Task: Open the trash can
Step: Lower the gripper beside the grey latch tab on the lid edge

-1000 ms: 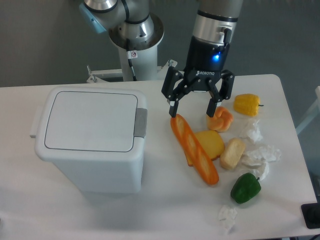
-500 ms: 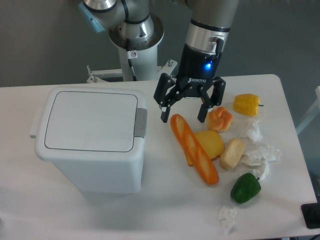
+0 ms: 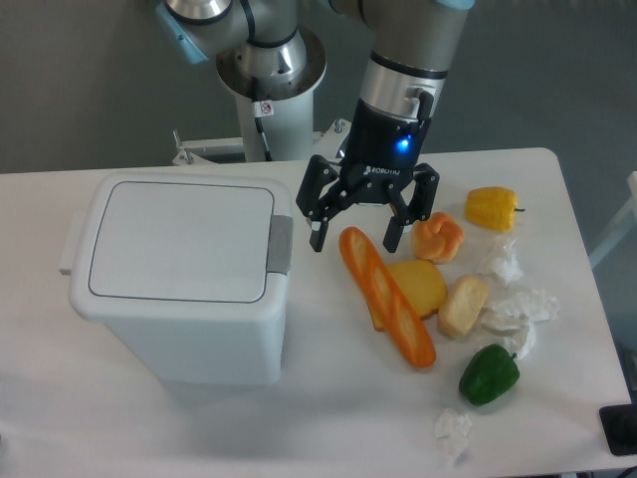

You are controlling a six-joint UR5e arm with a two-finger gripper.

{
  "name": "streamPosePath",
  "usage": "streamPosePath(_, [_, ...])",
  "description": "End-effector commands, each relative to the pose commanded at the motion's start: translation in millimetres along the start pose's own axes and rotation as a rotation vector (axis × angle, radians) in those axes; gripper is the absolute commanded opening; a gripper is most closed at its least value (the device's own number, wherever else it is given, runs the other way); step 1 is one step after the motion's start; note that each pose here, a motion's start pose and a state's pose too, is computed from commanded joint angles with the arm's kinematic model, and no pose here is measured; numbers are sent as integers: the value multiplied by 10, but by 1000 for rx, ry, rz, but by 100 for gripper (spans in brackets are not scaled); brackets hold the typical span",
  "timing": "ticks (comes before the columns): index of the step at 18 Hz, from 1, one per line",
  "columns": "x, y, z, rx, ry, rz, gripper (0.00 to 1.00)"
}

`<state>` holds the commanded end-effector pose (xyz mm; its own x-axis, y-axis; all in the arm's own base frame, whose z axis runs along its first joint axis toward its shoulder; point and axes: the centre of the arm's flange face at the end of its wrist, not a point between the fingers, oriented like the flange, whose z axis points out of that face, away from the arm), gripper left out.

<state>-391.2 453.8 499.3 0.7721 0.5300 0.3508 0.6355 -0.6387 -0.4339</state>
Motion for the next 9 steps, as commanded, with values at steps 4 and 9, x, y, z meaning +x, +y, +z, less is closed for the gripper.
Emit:
streamPosePath(4, [-7,33,46,-10,3,-5,100])
streamPosePath(9, [23,45,72,-15,6,0,100])
